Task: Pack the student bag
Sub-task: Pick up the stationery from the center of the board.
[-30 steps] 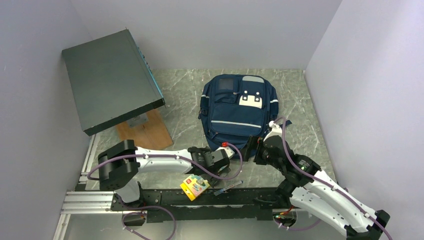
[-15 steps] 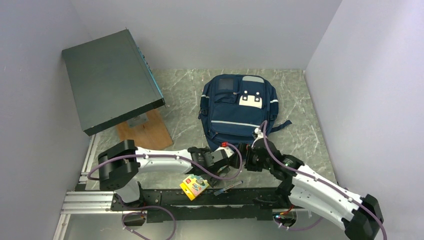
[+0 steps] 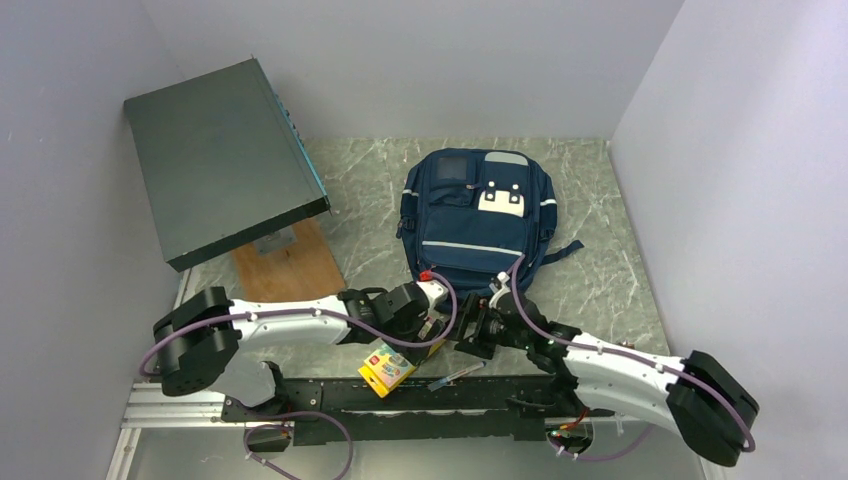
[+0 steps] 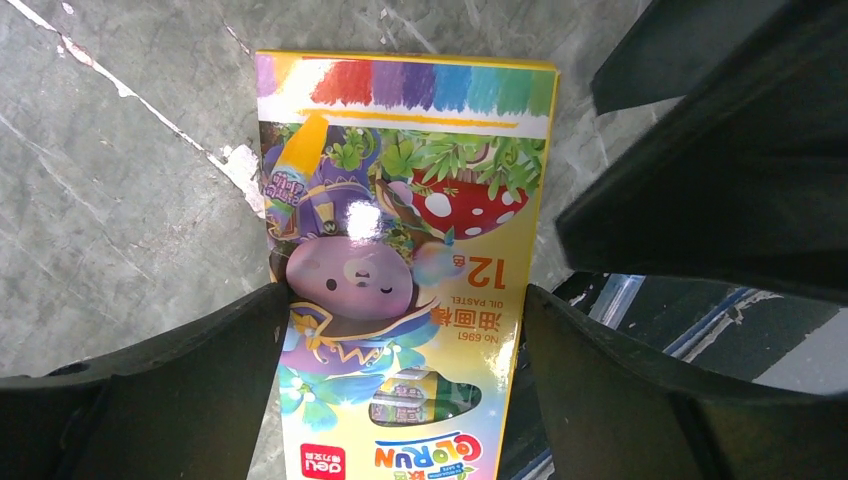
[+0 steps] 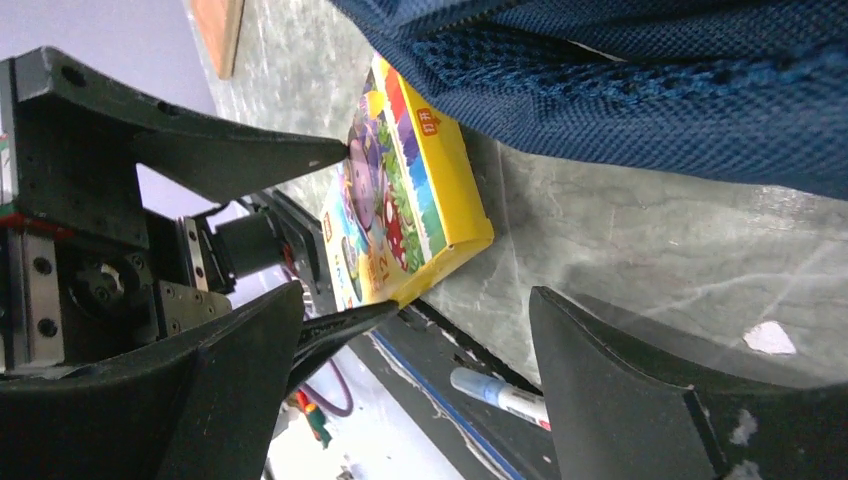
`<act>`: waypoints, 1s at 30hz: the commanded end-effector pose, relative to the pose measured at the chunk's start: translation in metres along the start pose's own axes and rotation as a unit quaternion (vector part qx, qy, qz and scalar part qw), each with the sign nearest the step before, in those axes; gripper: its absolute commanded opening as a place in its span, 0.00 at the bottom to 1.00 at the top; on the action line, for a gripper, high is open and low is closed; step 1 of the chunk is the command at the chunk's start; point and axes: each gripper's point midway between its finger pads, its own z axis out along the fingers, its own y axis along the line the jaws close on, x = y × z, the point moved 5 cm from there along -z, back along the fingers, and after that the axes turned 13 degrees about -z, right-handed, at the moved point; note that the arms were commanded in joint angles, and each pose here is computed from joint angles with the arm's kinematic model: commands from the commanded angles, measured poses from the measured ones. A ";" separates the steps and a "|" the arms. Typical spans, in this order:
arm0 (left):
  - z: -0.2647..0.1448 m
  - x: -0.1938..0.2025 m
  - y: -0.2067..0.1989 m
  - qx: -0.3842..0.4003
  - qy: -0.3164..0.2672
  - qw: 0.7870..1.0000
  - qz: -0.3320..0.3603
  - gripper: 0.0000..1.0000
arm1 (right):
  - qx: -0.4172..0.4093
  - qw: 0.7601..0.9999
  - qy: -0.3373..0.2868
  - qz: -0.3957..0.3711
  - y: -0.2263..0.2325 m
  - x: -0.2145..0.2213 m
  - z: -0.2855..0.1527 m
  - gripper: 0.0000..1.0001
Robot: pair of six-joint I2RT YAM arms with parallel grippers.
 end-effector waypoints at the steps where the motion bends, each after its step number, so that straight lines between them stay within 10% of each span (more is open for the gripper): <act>1: 0.002 0.015 0.001 0.026 0.033 0.999 -0.008 0.89 | -0.015 0.997 -0.042 0.062 0.015 -0.012 0.012 0.84; 7: 0.000 0.015 0.001 0.044 0.028 0.998 -0.017 0.89 | -0.020 0.992 -0.043 0.119 0.021 -0.010 0.027 0.48; 30: -0.132 -0.068 0.014 0.116 -0.163 0.979 -0.051 1.00 | -0.093 0.983 -0.040 -0.156 0.090 -0.049 -0.009 0.02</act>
